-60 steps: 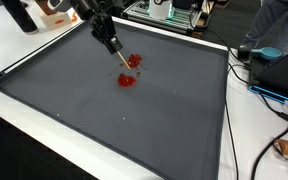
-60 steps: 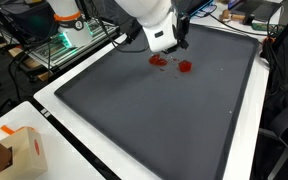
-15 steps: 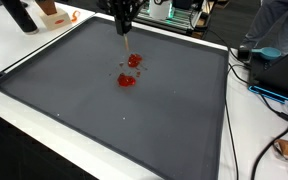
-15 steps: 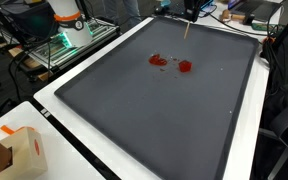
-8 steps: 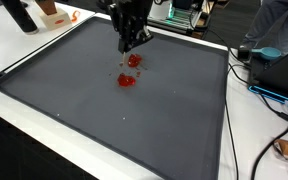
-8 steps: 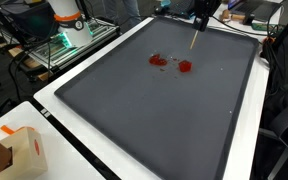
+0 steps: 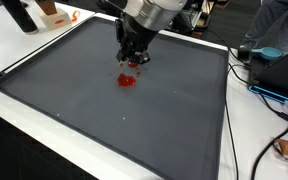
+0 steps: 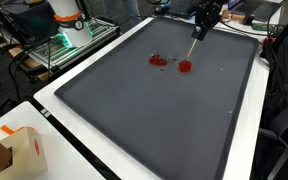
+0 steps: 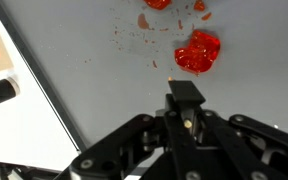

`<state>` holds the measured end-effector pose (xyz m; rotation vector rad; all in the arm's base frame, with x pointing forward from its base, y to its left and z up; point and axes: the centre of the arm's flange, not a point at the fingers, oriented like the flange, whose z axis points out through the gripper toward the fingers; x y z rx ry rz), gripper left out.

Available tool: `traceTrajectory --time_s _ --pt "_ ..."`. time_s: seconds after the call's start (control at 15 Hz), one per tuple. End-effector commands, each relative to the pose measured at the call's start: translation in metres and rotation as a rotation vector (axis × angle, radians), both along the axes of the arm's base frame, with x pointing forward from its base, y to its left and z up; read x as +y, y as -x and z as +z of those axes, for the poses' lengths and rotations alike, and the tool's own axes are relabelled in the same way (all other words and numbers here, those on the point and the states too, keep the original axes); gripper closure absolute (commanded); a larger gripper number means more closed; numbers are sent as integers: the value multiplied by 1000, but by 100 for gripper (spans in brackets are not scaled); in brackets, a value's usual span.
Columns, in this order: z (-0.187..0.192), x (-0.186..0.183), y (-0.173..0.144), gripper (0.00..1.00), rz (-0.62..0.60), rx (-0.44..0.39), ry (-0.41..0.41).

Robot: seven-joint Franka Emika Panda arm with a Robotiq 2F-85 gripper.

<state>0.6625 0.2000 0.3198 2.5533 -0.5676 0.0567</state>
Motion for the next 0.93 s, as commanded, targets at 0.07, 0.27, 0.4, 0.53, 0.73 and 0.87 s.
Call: traceTrajectory --time_s 0.07,0.27,0.4,0.53,0.73,0.87 --pt "-11 12 -15 97 -57 -11 93" --pt "-17 17 -15 97 -81 -43 142" --pt "-23 19 -15 97 -94 -66 185" --pt "-32 18 -16 97 -107 -81 237" --pt "-43 14 -17 97 -127 -88 297" --pt "-51 10 -18 97 -131 -88 328"
